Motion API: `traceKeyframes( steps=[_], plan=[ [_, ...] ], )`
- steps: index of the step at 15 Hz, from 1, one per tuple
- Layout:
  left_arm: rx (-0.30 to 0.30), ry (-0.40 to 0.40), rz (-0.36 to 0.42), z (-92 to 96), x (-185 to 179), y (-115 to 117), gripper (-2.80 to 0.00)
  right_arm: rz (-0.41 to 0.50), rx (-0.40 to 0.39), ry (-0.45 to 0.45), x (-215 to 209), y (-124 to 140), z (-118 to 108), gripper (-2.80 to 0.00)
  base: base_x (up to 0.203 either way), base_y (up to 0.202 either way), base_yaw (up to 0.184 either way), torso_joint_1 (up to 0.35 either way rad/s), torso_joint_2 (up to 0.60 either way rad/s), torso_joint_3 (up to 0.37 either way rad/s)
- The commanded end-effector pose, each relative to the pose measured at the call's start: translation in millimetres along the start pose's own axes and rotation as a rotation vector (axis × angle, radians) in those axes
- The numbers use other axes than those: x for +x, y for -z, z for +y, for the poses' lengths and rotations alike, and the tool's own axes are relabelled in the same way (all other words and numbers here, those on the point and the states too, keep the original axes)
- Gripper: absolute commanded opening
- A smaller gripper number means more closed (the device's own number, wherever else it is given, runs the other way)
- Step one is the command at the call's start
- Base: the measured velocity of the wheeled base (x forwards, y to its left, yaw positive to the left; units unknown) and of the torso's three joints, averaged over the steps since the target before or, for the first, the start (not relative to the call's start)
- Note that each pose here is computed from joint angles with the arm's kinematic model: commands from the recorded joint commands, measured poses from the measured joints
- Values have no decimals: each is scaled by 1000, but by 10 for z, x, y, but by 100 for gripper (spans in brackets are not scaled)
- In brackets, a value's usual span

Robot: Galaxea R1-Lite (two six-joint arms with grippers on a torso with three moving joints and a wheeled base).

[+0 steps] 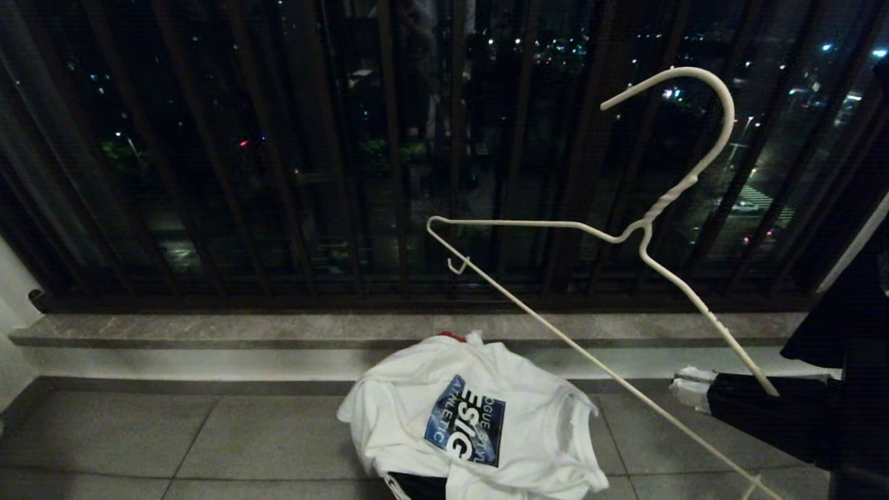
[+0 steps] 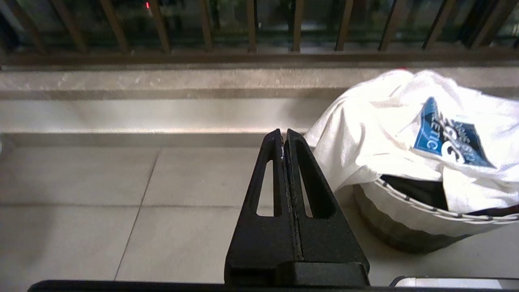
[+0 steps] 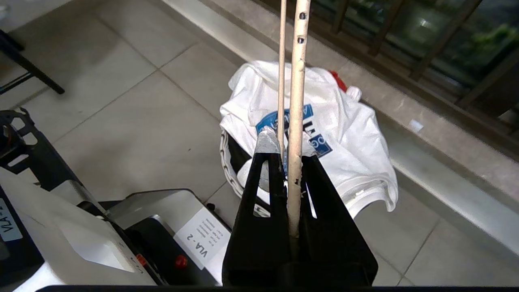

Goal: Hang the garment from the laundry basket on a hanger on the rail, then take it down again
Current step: Pick up clothes from the basket

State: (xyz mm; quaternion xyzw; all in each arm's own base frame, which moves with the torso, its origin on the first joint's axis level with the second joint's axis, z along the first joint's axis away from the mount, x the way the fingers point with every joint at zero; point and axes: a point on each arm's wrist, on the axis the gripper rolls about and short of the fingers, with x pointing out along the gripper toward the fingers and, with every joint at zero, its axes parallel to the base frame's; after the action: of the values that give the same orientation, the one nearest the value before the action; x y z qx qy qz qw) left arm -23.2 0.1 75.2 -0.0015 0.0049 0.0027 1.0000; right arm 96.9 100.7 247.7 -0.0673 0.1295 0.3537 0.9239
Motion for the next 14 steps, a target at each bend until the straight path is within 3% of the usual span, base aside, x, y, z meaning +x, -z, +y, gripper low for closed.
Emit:
traceKeyframes(
  steps=[1, 14],
  plan=[
    [0, -1, 1, 0, 1, 0, -280, -5, 0, 0, -12, -5, -1, -280, 0, 0, 0, 3, 0, -200],
    [1, -1, 1, 0, 1, 0, -280, -24, 2, 2, -8, -11, -2, -280, 0, 0, 0, 4, 3, -195]
  ],
)
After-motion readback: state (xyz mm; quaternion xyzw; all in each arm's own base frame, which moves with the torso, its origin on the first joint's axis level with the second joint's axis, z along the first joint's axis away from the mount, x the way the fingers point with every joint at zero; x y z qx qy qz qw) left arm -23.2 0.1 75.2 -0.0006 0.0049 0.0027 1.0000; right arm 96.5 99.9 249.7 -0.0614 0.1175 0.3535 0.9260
